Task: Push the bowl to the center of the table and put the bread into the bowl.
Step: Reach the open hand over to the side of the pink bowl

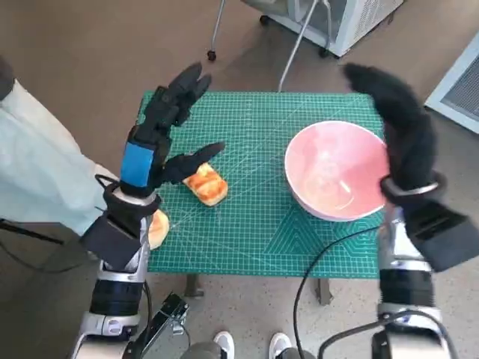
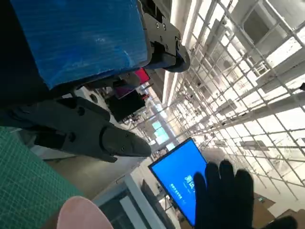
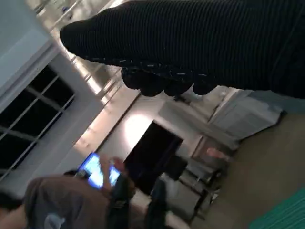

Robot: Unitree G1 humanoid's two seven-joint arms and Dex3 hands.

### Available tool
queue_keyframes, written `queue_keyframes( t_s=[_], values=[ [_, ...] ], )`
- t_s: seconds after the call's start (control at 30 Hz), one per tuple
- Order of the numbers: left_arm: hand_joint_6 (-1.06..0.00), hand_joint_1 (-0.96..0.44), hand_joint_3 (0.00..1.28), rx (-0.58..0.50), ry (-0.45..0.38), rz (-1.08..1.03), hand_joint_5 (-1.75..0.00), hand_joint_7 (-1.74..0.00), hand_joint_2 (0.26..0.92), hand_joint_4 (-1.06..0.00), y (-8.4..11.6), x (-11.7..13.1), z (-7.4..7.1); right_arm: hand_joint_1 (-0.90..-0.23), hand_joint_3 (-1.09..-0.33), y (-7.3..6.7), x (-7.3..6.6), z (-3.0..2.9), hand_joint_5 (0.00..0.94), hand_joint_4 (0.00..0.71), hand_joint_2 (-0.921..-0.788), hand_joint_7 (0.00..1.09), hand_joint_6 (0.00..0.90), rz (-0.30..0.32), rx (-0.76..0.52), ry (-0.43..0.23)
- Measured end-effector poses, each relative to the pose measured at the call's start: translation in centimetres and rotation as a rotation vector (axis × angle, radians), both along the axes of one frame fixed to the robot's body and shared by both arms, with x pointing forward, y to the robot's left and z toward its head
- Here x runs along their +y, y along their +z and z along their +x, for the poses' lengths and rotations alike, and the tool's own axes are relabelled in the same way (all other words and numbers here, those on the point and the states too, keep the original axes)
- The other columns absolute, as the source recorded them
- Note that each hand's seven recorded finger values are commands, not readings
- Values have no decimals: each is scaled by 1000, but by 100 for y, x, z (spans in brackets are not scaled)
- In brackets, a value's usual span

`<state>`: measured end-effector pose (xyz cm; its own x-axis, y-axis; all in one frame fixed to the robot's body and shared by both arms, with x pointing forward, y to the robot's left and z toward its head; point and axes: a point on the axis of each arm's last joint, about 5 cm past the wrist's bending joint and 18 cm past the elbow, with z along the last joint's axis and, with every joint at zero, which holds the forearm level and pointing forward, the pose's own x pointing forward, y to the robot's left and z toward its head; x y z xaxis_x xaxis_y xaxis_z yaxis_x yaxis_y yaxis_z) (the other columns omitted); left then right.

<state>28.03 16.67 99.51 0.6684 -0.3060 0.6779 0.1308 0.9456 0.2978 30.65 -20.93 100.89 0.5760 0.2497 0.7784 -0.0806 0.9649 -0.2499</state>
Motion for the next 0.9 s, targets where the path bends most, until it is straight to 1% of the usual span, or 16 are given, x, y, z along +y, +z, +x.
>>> queue_keyframes(
  t_s=[0.13,0.17,0.2,0.33,0.4,0.57,0.63,0.7,0.8,0.9],
  values=[
    [-260,-276,90,1,1,0,-4,-323,921,-440,-3,2,1,-530,-847,-24,-167,25,0,156,-921,487,-1,29,28,-95],
    [-260,-277,90,2,1,-1,-4,-323,921,-440,-4,1,1,-530,-850,-33,-210,32,0,151,-921,486,-1,37,38,-127],
    [-261,-278,91,2,1,0,-5,-324,921,-440,-5,0,1,-535,-849,-49,-245,35,0,135,-921,470,-1,45,52,-153],
    [-261,-276,91,1,4,-2,-5,-326,921,-441,-5,-3,1,-539,-848,-146,-375,44,0,97,-921,428,-1,91,124,-255],
    [-261,-277,91,1,7,-4,-4,-327,921,-441,-6,-4,1,-531,-849,-206,-428,43,0,84,-921,416,-1,118,167,-294],
    [-260,-278,92,-2,7,-5,-4,-330,921,-441,-6,-5,1,-489,-873,-357,-508,34,0,77,-921,412,-1,180,276,-377],
    [-260,-278,93,-4,7,-6,-4,-330,921,-441,-8,-3,0,-477,-883,-418,-530,28,5,86,-921,414,-1,198,326,-411],
    [-259,-279,94,-5,7,-6,-4,-330,921,-440,-10,-1,1,-445,-899,-475,-541,25,6,88,-921,412,-1,212,376,-437],
    [-259,-279,94,-7,7,-6,-4,-330,921,-440,-12,0,1,-437,-898,-560,-545,21,5,88,-921,429,-1,237,452,-468],
    [-260,-276,94,-7,9,-8,-4,-329,921,-441,-16,7,1,-447,-885,-650,-531,18,6,91,-921,448,-1,260,535,-490]
  ],
)
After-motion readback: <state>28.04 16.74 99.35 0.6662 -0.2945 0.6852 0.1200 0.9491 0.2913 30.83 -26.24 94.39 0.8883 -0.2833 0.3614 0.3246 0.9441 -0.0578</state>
